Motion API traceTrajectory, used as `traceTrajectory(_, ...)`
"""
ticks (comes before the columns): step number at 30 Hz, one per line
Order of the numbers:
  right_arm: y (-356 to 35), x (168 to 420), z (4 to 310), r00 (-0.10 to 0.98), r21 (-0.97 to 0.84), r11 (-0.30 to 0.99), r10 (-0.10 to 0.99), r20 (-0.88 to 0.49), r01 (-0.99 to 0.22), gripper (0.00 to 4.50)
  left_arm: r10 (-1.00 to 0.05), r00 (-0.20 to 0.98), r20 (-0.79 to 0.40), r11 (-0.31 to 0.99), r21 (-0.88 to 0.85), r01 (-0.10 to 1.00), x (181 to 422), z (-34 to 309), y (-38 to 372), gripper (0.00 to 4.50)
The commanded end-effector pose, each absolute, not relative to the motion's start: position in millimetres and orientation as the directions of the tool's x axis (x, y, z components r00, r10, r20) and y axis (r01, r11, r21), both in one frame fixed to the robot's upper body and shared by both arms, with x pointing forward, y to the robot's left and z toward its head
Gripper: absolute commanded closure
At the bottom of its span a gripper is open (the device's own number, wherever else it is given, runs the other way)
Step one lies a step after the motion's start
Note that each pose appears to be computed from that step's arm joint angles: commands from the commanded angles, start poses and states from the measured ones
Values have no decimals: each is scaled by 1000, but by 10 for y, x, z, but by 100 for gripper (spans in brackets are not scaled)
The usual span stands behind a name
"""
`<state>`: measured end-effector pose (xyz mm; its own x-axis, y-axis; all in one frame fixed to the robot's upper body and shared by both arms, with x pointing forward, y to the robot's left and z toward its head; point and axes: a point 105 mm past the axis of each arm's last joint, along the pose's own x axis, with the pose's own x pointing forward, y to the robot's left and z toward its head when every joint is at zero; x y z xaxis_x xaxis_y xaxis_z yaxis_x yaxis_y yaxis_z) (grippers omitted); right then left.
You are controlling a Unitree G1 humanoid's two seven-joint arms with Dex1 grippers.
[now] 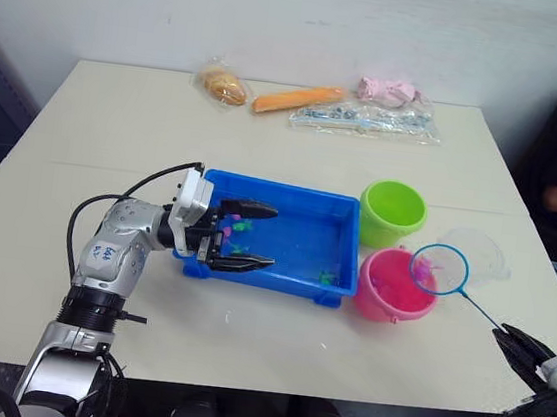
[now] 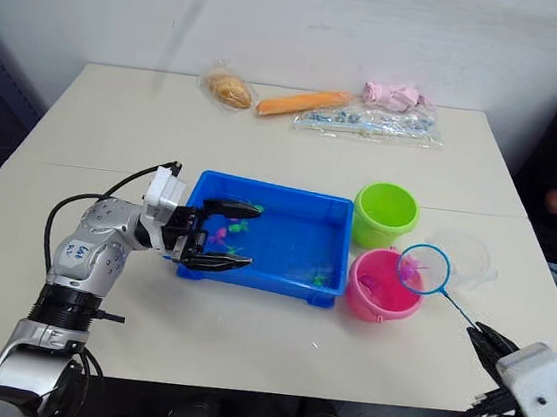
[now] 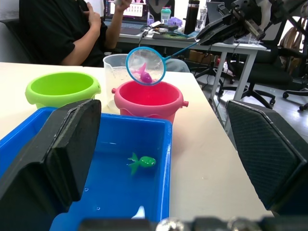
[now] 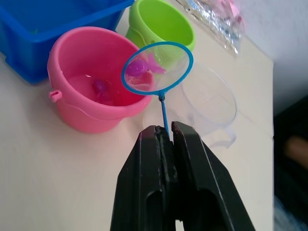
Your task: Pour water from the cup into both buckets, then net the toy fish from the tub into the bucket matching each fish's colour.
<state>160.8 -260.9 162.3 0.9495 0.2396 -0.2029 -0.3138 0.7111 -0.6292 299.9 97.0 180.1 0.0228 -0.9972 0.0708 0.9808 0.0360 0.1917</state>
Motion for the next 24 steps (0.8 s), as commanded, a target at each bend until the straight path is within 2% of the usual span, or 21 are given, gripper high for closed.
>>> traceTrajectory(1,-2574,1627,1624,956,-776,571,255,-142,-268,450,-994,33,100,55,224,973,3009,1858,966,3)
traceTrajectory(6,-2583,1650,1631,960,-946,284,268,-76,-154,450,-994,38,100,60,231,971,3017,1833,946,3)
traceTrajectory(11,-2591,1665,1624,958,-997,69,286,-8,-29,450,-993,50,107,74,242,968,3034,1843,933,3)
traceTrajectory(15,-2614,1668,1654,957,-998,38,284,62,53,450,-992,56,112,82,245,966,3042,1856,927,3)
traceTrajectory(17,-2614,1665,1613,955,-998,-36,294,42,55,450,-992,59,112,85,246,966,3043,1857,925,3)
traceTrajectory(24,-2592,1587,1474,947,-999,-43,322,5,20,450,-991,76,113,103,256,961,3072,1901,956,3)
